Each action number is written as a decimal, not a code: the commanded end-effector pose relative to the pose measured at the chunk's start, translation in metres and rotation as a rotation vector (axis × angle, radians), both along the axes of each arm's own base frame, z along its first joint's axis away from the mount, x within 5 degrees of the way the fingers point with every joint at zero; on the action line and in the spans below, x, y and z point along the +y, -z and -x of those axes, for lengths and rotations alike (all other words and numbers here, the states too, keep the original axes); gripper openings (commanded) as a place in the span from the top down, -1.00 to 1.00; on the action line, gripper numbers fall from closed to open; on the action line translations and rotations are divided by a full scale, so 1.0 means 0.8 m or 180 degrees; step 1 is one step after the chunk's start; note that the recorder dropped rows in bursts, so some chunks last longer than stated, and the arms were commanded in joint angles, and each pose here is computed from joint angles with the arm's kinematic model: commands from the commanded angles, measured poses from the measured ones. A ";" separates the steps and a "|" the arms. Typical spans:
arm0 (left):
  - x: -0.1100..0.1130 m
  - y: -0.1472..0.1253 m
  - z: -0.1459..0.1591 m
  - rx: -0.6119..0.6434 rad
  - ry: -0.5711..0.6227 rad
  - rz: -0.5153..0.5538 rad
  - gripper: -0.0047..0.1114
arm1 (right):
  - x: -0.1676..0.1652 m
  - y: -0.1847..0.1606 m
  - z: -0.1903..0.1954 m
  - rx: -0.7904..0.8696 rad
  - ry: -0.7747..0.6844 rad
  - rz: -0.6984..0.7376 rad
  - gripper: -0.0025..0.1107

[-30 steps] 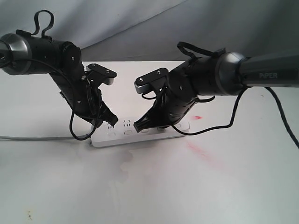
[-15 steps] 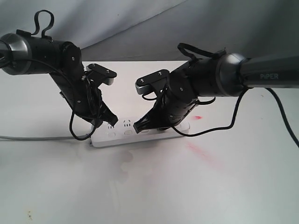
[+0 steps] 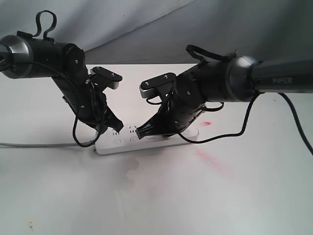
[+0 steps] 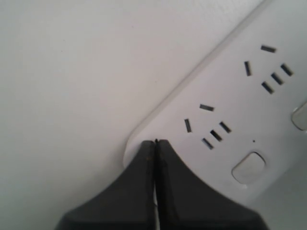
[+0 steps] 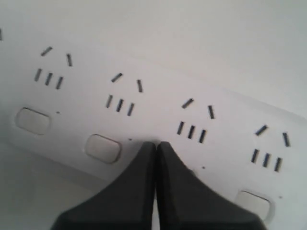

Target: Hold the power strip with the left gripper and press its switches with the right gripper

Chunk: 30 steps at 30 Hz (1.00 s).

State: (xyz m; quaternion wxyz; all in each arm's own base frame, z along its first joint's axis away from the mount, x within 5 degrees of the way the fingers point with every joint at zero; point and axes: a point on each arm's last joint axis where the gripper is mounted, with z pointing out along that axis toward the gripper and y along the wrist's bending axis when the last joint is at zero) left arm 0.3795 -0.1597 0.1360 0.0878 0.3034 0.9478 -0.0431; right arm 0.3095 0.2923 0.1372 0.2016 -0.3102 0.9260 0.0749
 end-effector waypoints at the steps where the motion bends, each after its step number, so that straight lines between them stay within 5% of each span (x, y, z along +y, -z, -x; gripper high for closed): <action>1: -0.002 0.009 0.000 0.0018 -0.0012 -0.0023 0.92 | 0.015 -0.004 0.010 -0.0074 -0.0080 -0.0179 0.96; 30: -0.001 0.009 0.003 0.0090 -0.0006 -0.0048 0.92 | 0.016 0.035 0.019 0.0246 -0.0080 0.0118 0.96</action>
